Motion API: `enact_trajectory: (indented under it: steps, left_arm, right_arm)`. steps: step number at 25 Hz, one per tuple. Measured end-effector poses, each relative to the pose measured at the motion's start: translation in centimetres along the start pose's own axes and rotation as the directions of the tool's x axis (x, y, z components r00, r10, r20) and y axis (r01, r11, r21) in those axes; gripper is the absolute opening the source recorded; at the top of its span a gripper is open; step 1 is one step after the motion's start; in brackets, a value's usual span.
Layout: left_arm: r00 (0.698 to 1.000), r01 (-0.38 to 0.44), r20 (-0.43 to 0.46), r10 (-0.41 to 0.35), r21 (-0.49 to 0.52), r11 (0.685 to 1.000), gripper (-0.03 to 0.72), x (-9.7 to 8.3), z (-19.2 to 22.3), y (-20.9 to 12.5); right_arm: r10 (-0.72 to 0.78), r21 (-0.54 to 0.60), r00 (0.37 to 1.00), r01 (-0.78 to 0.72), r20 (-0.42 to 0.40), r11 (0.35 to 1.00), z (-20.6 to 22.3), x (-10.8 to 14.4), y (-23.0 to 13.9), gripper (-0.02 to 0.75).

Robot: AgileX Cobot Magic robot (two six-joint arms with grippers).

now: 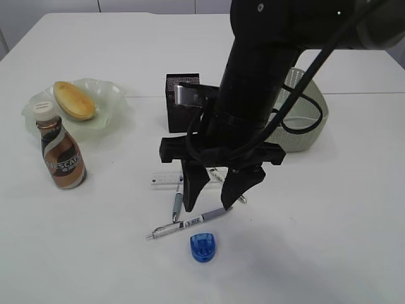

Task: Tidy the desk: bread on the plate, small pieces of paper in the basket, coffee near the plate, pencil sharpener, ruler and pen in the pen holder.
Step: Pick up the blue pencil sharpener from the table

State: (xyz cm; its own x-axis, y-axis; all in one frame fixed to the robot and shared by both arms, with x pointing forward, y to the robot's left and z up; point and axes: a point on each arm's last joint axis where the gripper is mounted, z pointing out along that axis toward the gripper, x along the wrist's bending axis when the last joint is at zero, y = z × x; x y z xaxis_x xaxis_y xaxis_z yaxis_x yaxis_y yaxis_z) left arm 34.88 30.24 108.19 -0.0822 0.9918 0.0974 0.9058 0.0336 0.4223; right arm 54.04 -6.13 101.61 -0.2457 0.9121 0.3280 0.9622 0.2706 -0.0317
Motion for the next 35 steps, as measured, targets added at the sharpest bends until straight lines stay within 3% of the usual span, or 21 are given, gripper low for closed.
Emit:
enact_trajectory:
  steps: [10, 15, 20, 35]
  left_arm:
    - [1.000, 0.003, 0.009, -0.003, 0.002, 1.000, 0.444, -0.1, 0.0, 0.0]
    - [1.000, 0.003, 0.009, -0.003, 0.002, 1.000, 0.444, -0.1, 0.0, 0.0]
    - [1.000, 0.003, 0.009, -0.003, 0.002, 1.000, 0.444, -0.1, 0.0, 0.0]
    - [1.000, 0.007, 0.016, -0.007, 0.004, 1.000, 0.444, -0.1, 0.0, 0.0]
  right_arm:
    - [0.186, -0.075, 0.968, -0.176, 0.167, 0.982, 0.2, -1.0, 0.2, 0.411]
    - [0.202, -0.039, 0.957, -0.198, 0.210, 0.979, 3.4, 0.1, 0.3, 0.404]
    - [0.203, -0.048, 0.959, -0.197, 0.200, 0.979, 5.1, 0.8, 0.6, 0.404]
    - [0.197, -0.120, 0.965, -0.178, 0.172, 0.977, 5.2, 0.9, 1.4, 0.403]
